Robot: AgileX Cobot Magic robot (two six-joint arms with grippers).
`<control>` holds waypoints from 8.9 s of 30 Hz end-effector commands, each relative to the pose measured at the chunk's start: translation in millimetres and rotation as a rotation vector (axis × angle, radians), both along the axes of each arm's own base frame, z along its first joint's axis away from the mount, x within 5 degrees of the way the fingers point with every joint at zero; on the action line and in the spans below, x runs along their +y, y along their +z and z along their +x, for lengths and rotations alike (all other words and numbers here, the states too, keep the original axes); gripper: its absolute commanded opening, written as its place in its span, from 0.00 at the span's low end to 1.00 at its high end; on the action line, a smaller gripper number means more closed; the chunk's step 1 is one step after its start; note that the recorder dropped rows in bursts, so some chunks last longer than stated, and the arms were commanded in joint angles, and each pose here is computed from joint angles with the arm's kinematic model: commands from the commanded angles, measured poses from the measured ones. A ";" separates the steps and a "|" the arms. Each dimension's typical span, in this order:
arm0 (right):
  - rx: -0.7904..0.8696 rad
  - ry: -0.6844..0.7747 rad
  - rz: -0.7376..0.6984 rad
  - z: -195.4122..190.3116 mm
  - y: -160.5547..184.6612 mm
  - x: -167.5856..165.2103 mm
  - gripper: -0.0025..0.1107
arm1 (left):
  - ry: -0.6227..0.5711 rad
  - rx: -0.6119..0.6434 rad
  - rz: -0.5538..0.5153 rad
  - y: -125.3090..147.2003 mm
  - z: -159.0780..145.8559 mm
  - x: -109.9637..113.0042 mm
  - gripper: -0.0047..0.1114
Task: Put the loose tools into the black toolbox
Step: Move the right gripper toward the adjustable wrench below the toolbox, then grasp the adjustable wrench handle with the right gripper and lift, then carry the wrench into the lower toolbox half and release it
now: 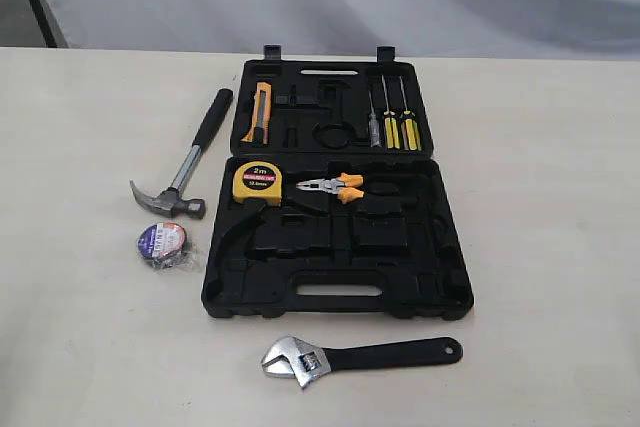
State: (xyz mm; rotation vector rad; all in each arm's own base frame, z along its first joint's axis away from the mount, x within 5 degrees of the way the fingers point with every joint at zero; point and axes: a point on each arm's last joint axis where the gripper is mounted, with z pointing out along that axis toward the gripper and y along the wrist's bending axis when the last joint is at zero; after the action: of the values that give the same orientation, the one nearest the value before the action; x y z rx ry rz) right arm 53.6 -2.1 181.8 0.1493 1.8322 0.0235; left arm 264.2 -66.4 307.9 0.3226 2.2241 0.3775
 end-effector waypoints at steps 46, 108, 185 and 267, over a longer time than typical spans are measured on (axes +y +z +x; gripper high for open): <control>0.499 0.076 -0.013 37.2 116.3 -0.7 0.02 | 0.001 -0.005 -0.027 -0.7 -1.6 0.1 0.05; 0.911 1.512 -0.860 190.2 -71.0 215.6 0.15 | 0.001 -0.005 -0.027 -0.7 -1.6 0.1 0.05; 1.088 1.475 -0.820 176.5 -65.7 281.0 0.02 | 0.001 -0.005 -0.027 -0.7 -1.6 0.1 0.05; 1.008 1.143 -0.457 344.0 -25.1 179.1 0.48 | 0.001 -0.005 -0.027 -0.7 -1.6 0.1 0.05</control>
State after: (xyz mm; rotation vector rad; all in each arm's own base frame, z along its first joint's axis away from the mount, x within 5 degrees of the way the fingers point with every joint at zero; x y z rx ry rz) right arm 395.9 177.0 163.2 -1.4114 2.5991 0.3926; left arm 264.2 -66.4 307.9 0.3226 2.2241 0.3775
